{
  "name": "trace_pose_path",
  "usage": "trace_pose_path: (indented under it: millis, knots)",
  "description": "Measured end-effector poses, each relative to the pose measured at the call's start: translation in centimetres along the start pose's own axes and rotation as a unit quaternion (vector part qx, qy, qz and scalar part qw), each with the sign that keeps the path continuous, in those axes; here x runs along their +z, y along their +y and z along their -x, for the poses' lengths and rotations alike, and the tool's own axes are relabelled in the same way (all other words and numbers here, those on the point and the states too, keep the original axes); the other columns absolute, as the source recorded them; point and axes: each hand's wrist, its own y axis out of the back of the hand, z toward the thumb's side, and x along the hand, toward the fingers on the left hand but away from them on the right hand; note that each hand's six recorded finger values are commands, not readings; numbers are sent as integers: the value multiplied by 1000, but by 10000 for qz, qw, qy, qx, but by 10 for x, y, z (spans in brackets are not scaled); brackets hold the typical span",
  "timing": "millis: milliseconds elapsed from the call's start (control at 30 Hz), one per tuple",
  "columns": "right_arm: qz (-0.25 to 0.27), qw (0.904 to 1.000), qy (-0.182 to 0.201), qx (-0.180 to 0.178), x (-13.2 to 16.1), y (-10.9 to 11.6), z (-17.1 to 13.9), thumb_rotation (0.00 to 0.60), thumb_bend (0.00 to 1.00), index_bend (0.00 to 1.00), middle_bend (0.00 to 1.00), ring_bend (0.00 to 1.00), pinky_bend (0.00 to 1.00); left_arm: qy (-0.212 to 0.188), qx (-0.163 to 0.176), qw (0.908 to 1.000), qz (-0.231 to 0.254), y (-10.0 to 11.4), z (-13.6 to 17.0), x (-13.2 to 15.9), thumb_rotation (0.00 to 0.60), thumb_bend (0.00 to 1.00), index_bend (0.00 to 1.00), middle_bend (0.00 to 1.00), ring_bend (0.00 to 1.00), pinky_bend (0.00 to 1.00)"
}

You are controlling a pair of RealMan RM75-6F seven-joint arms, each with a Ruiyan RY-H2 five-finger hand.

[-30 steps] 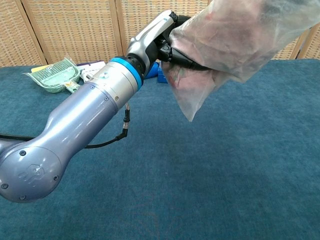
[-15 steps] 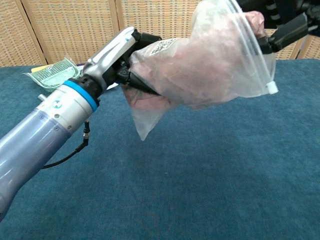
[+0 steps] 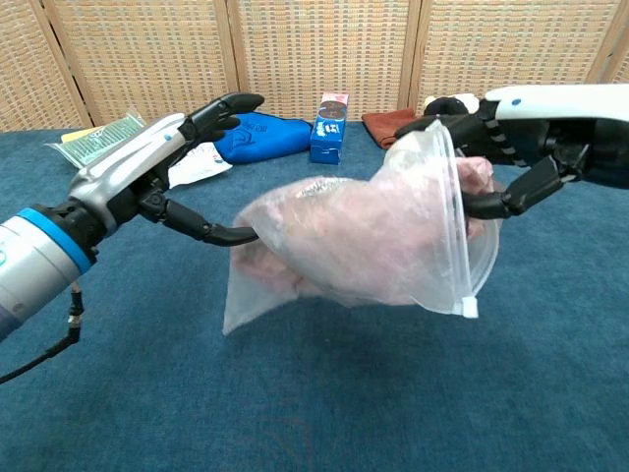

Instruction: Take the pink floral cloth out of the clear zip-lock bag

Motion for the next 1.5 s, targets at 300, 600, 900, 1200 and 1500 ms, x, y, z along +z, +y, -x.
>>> trace_pose_path:
  millis: [300, 600, 900, 1200, 1500]
  knots:
    - [-113, 9974, -674, 240, -50, 3, -5, 600, 879, 706, 0, 0, 0, 335, -172, 9965, -747, 28, 4, -25, 600, 181, 4, 0, 0, 0]
    - [-169, 9970, -709, 262, -58, 9, -17, 600, 879, 706, 0, 0, 0, 161, -1298, 9759, -1746, 17, -26, -43, 600, 183, 94, 0, 0, 0]
    - [-208, 9975, -568, 356, -55, 4, -21, 600, 878, 706, 0, 0, 0, -185, -1834, 9500, -2521, -12, -59, -41, 600, 206, 219, 0, 0, 0]
    - [-39, 9984, -380, 427, -49, 0, -21, 600, 878, 706, 0, 0, 0, -195, -1902, 9520, -2391, -49, -83, -37, 600, 272, 269, 0, 0, 0]
    - [88, 9985, -266, 462, -46, -1, -20, 600, 878, 706, 0, 0, 0, -53, -1961, 9632, -1839, -75, -93, -36, 600, 321, 330, 0, 0, 0]
